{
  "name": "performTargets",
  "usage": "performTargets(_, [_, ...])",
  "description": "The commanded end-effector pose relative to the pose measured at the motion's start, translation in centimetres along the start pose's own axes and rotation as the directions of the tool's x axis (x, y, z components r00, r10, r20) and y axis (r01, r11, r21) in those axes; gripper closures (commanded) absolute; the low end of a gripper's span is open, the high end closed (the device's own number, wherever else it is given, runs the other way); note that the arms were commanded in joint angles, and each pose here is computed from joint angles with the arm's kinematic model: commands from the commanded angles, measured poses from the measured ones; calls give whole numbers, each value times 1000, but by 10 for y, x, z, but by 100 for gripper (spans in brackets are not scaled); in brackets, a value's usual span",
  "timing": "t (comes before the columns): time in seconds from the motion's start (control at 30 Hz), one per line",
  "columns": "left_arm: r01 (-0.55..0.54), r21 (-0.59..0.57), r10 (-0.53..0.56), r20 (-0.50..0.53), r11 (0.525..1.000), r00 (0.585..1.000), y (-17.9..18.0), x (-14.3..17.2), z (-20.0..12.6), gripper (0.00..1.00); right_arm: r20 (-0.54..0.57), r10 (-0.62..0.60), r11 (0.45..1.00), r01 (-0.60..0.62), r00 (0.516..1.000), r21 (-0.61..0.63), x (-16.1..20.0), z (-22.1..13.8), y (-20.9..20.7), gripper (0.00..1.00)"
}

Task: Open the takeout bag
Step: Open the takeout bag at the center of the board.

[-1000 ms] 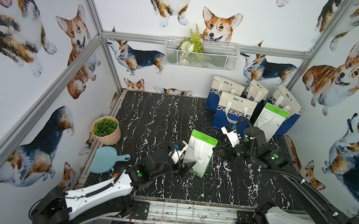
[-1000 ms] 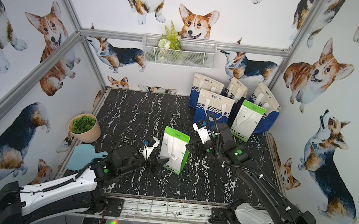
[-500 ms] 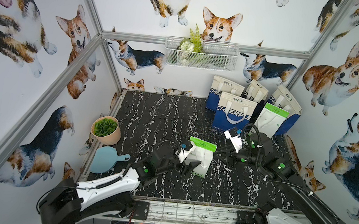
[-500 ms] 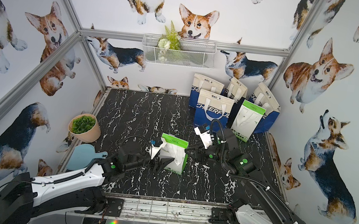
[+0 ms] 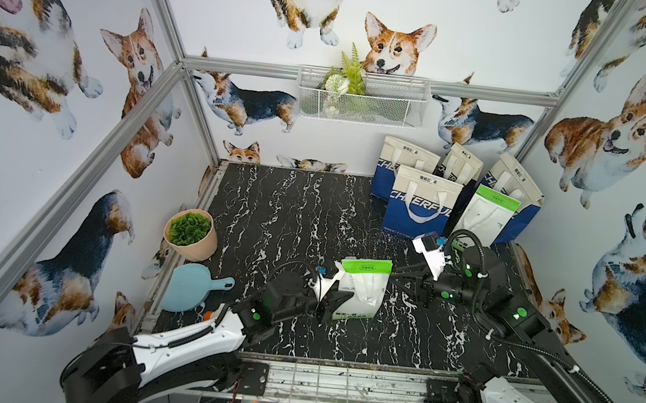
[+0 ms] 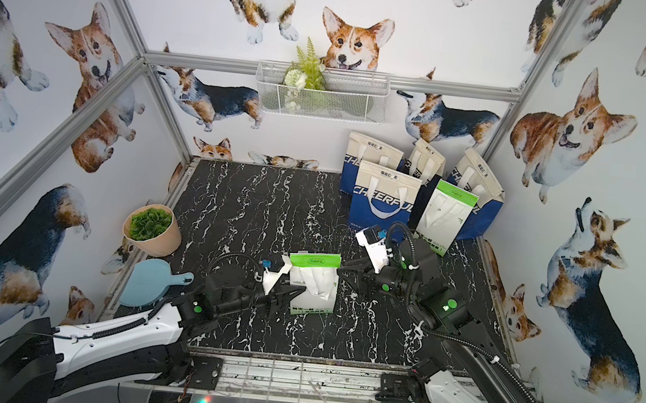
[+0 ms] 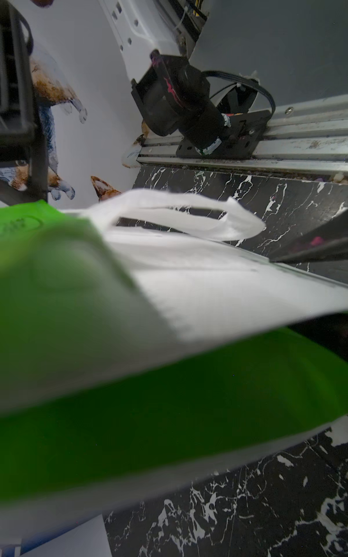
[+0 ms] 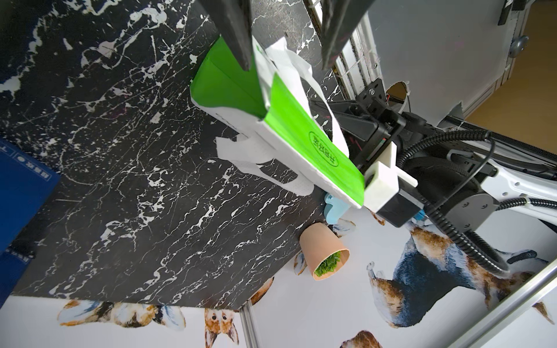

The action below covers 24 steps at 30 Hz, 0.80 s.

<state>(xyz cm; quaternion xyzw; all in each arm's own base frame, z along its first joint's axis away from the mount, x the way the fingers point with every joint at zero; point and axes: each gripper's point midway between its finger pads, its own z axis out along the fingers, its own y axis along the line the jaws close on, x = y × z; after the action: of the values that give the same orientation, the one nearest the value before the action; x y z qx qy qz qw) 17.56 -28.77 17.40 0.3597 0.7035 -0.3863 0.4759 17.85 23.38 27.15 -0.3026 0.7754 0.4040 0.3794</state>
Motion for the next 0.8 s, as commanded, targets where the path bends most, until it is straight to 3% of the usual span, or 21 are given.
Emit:
performTargets(0.0, [6, 12, -7, 41, 1000, 999, -3, -12, -2, 72, 91, -145, 987, 137, 985, 88, -30, -9, 1, 65])
performTargets(0.23, [-4, -43, 8, 84, 999, 996, 4, -18, -11, 80, 153, -349, 936, 334, 925, 115, -62, -19, 23, 67])
performTargets(0.33, [-1, -32, 3, 57, 999, 998, 3, -15, -7, 89, 143, -458, 889, 447, 878, 100, -64, -14, 35, 67])
performTargets(0.43, [4, -28, -3, 33, 1000, 999, 3, -12, -3, 99, 142, -564, 825, 557, 813, 89, -62, -6, 40, 67])
performTargets(0.6, [15, -20, -15, 20, 1000, 1000, 3, -9, 0, 100, 283, -742, 651, 754, 608, 88, -60, 6, 55, 70])
performTargets(0.77, [22, -9, -22, 27, 1000, 999, 1, -10, 0, 100, 338, -778, 587, 804, 530, 90, -54, 6, 68, 71])
